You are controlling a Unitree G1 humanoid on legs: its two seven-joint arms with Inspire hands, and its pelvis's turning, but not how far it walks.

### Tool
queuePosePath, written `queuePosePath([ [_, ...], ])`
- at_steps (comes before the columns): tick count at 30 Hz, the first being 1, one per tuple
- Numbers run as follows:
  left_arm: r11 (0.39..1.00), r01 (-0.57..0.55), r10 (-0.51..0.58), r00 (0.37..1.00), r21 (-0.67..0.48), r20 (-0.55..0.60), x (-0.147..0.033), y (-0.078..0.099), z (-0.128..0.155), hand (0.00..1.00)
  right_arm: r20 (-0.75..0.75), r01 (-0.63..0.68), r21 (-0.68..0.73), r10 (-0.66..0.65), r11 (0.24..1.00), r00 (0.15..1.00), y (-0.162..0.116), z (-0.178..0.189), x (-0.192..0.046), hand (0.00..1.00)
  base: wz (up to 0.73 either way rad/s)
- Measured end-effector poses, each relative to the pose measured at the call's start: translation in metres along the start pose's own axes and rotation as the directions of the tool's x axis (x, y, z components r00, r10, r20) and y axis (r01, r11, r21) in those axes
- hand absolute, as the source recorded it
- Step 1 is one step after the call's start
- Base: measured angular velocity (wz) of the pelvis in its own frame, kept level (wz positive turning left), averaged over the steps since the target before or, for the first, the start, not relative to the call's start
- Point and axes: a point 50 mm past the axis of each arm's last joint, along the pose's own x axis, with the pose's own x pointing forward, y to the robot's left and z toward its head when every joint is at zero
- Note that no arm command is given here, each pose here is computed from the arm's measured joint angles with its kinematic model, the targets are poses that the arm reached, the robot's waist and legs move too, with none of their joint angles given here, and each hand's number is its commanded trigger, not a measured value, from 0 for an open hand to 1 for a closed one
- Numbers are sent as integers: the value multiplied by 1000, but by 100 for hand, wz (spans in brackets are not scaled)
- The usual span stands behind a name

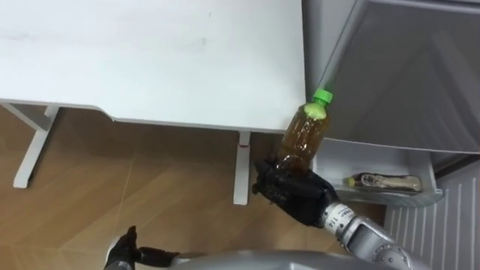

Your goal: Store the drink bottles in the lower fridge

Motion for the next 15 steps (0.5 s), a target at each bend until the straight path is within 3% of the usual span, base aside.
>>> queuePosePath([
  [8, 1000, 7, -7, 1000, -3, -27, 0, -3, -6, 0, 62, 133, 123, -142, 983, 988, -17, 4, -7, 100, -7],
  [15, 1000, 12, -12, 999, -3, -36, 0, -3, -8, 0, 190, 157, 351, -235, 923, 953, -23, 18, -10, 100, -3],
])
